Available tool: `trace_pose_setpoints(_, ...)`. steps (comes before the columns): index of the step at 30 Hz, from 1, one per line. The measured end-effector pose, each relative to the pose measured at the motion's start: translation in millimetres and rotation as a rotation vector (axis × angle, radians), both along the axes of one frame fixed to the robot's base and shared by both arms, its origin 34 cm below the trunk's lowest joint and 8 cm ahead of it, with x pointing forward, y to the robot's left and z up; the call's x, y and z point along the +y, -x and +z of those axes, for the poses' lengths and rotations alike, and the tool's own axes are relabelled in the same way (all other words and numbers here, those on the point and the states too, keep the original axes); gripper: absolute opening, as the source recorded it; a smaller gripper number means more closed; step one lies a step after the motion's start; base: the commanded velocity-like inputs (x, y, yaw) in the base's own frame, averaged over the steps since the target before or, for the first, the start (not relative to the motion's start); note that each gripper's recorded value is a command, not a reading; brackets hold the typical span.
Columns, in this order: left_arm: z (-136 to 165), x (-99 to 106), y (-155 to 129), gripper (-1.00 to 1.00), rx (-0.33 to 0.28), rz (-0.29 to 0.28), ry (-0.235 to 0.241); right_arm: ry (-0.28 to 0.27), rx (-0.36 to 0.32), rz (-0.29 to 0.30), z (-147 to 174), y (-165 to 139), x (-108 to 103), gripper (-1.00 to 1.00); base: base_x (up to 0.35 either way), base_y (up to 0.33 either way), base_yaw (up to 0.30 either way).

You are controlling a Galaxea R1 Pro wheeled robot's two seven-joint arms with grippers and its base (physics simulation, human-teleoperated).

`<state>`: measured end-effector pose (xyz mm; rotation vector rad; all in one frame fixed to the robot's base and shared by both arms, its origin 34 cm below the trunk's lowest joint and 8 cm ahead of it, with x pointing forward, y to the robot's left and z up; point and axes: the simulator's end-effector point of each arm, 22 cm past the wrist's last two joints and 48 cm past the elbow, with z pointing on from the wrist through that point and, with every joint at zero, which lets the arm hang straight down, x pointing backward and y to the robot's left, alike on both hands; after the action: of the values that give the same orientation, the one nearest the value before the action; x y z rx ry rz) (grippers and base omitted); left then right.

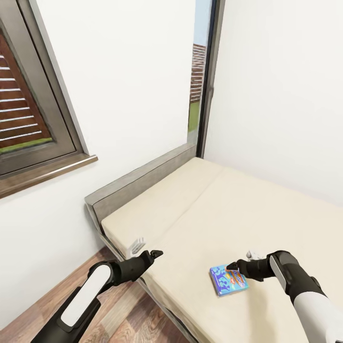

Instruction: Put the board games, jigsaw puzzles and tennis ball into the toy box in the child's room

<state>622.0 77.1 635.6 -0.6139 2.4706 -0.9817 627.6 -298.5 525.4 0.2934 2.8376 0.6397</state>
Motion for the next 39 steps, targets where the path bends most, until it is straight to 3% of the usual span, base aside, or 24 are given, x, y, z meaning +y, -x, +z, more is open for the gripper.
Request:
trace_pose_setpoints(15, -5.6, 2.8, 4.5, 1.00, 0.009, -0.002, -0.012, -0.003, 0.099, 0.034, -4.2, 20.9, 7.5, 1.00, 0.000, 0.000, 0.009)
trace_pose_setpoints(39, -18.8, 2.4, 19.6, 1.00, 0.037, -0.005, -0.026, 0.026, 0.110, 0.058, -6.0, 24.1, 4.7, 1.00, 0.000, 0.000, 0.021)
